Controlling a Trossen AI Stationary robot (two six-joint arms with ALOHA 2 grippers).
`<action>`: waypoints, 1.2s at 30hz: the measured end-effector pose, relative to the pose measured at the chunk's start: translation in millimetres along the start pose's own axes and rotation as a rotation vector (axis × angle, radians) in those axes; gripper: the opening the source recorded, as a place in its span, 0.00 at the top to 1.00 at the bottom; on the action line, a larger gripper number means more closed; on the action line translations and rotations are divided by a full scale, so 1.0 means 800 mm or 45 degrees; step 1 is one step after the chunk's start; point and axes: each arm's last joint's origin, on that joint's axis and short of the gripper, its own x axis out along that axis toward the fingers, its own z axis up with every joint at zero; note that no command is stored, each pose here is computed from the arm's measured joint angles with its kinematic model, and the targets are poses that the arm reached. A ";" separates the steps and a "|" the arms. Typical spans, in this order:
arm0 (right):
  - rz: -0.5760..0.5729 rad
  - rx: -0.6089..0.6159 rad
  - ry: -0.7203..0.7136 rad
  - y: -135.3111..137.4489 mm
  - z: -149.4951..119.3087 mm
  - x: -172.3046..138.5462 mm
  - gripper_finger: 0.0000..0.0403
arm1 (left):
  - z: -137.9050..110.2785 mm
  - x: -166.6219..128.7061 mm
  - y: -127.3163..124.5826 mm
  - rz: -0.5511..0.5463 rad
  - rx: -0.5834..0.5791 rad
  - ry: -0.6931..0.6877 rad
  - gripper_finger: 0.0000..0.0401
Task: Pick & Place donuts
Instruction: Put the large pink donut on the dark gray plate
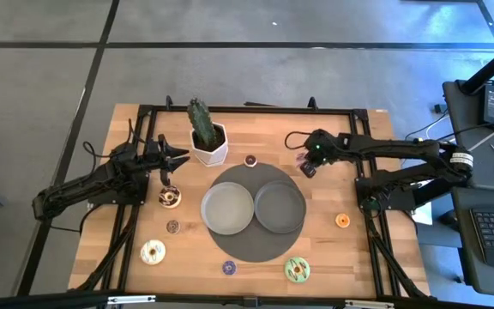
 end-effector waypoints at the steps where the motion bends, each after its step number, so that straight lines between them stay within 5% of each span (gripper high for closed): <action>1: 0.076 -0.034 -0.009 0.011 0.004 -0.005 0.94 | 0.000 0.000 0.000 0.000 0.000 0.000 0.71; 8: 0.362 -0.226 -0.086 0.087 -0.009 -0.028 0.92 | 0.000 0.000 0.000 0.000 0.000 0.000 0.71; 22: 0.241 -0.284 -0.054 0.132 -0.034 0.019 0.91 | 0.000 0.000 0.000 0.000 0.000 0.000 0.71; 36: 0.205 -0.301 -0.045 0.137 -0.036 0.038 0.91 | 0.000 0.000 0.000 0.000 0.000 0.000 0.71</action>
